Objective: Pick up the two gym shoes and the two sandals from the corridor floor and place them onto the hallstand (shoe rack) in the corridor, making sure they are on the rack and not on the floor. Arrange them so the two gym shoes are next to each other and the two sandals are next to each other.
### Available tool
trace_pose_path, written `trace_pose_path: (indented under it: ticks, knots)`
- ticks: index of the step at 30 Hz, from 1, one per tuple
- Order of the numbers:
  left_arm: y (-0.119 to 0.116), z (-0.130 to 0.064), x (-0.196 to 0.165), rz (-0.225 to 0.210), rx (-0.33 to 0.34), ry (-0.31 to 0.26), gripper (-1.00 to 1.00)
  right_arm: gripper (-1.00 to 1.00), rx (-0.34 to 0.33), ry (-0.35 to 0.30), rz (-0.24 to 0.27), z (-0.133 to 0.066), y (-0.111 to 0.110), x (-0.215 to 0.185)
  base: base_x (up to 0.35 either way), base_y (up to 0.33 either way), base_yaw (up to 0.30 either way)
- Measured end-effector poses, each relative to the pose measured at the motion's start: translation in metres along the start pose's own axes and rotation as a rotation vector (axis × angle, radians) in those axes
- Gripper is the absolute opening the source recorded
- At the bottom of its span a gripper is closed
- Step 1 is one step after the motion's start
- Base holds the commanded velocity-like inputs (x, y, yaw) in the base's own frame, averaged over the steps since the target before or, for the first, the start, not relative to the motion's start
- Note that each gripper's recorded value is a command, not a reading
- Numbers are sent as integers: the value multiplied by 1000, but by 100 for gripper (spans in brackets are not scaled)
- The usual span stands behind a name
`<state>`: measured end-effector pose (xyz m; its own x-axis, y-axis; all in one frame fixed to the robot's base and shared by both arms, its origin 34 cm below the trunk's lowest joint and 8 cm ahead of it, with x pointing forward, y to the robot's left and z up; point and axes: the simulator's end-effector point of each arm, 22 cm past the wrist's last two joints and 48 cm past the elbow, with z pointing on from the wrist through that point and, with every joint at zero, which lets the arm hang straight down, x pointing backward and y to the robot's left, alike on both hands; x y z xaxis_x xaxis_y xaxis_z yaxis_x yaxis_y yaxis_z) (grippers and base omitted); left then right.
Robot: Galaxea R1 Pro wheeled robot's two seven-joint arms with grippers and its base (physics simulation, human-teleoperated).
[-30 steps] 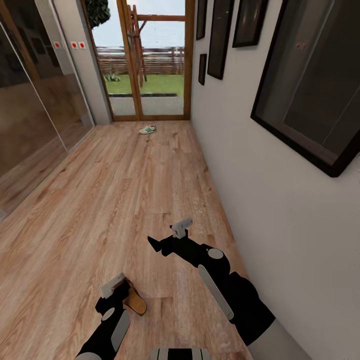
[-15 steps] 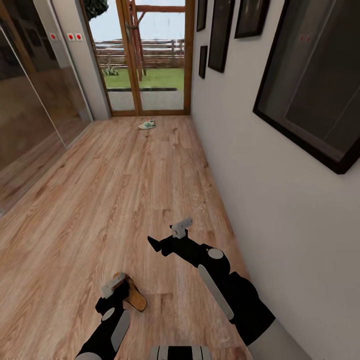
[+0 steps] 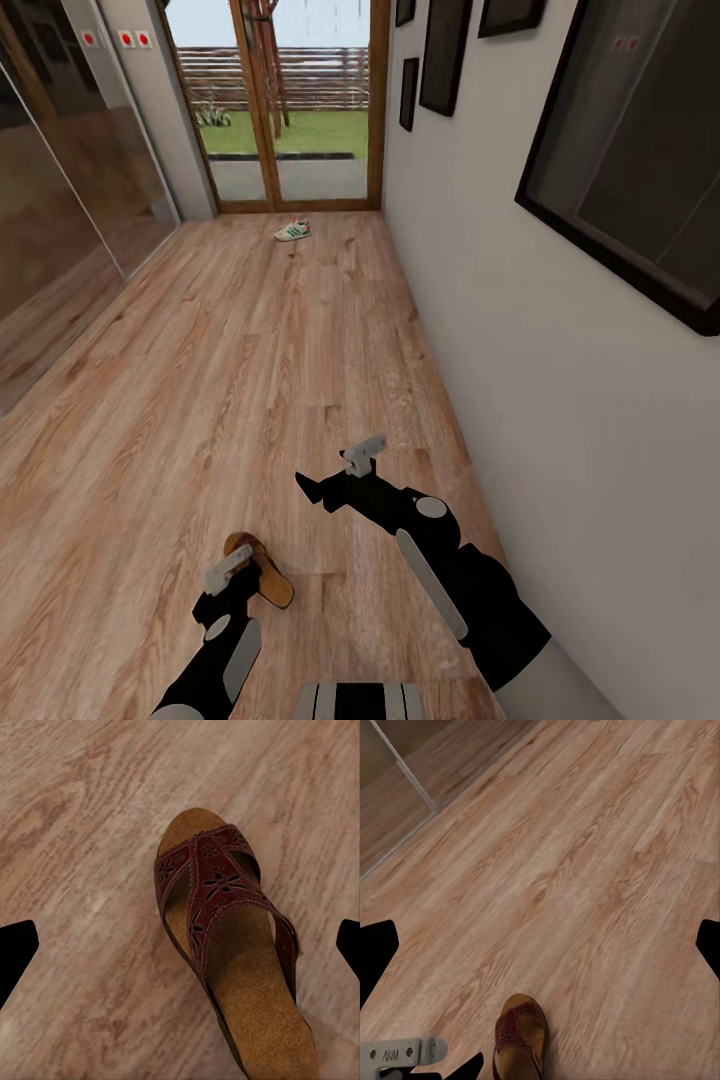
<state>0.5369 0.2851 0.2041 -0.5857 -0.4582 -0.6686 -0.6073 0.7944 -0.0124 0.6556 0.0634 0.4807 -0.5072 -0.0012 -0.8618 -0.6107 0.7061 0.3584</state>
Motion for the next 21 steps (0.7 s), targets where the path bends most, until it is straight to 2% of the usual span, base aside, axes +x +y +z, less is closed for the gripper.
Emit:
trace_pose_path:
  ticks: [6,21]
  knots:
    - [2,1,8,7,-2,14,100,100,0,4,4,1,-1,3,0,0,-138]
    - [11,8,34,28,-21,59,100,100,0,36,36,10,-10,27,0,0,-19]
